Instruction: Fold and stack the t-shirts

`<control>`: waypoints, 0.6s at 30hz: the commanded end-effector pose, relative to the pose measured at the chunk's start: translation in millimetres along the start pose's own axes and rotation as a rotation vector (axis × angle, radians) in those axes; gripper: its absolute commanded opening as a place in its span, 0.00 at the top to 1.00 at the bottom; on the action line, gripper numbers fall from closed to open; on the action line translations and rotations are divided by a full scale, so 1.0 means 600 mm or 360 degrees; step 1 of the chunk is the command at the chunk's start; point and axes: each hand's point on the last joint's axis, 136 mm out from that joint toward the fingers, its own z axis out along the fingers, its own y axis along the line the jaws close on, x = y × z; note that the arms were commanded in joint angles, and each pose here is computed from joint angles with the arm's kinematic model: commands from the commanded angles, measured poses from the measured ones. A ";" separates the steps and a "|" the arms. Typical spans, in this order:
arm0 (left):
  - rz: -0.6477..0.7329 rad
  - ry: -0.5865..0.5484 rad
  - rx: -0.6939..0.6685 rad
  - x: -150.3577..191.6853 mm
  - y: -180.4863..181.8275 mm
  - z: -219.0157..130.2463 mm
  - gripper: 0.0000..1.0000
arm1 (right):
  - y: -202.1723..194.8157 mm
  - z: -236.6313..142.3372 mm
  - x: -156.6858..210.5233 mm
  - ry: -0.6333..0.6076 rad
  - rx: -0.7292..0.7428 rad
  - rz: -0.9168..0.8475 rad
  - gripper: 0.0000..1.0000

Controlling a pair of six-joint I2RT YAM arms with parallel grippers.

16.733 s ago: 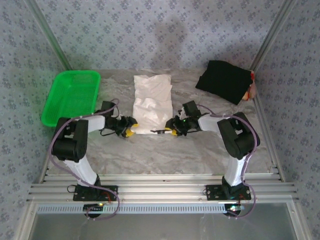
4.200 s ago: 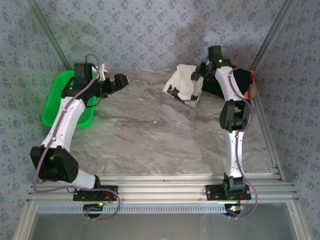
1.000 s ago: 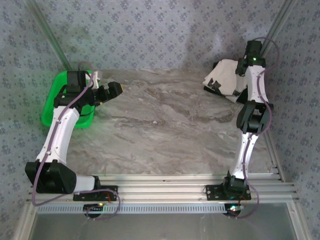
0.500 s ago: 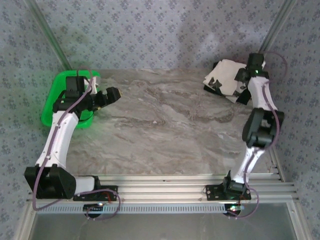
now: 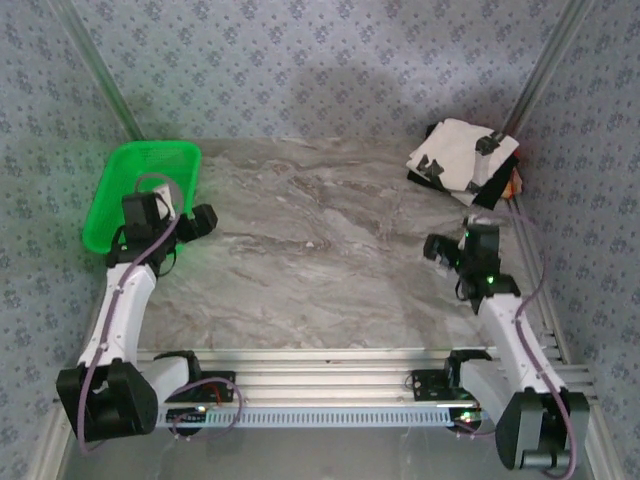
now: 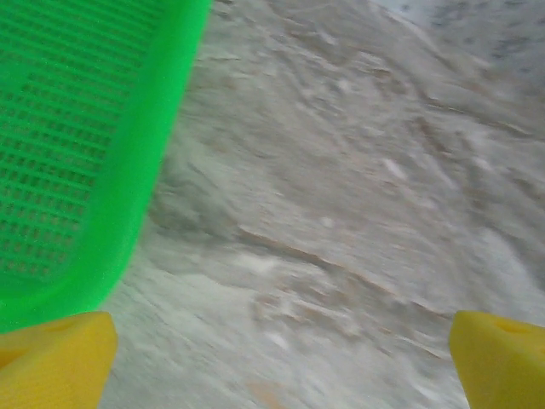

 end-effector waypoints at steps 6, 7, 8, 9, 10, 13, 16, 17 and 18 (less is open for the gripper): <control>0.0348 -0.0566 -0.0066 0.008 0.060 0.077 0.00 | -0.012 0.039 -0.020 -0.0546 0.0057 -0.0246 0.00; 0.0368 -0.0542 -0.0071 0.013 0.063 0.088 0.00 | 0.003 0.047 -0.029 -0.0580 0.0022 -0.0311 0.00; 0.0382 -0.0529 -0.0069 0.018 0.066 0.099 0.00 | 0.016 0.059 -0.038 -0.0597 -0.0011 -0.0366 0.00; 0.0387 -0.0553 -0.0050 0.019 0.066 0.107 0.00 | 0.021 0.072 -0.048 -0.0607 -0.0017 -0.0380 0.00; 0.0408 -0.0584 -0.0027 0.019 0.063 0.114 0.00 | 0.018 0.085 -0.057 -0.0618 -0.0002 -0.0361 0.00; 0.0479 -0.0559 0.0011 0.020 0.059 0.138 0.00 | 0.004 0.121 -0.078 -0.0597 0.0031 -0.0374 0.00; 0.0515 -0.0599 0.0088 0.035 0.055 0.163 0.00 | -0.021 0.157 -0.059 -0.0607 -0.0002 -0.0253 0.00; 0.0520 -0.0531 0.0077 0.043 0.057 0.164 0.00 | -0.017 0.164 -0.060 -0.0584 -0.0014 -0.0269 0.00; 0.0514 -0.0531 0.0063 0.042 0.059 0.163 0.00 | -0.017 0.166 -0.057 -0.0484 0.0011 -0.0284 0.00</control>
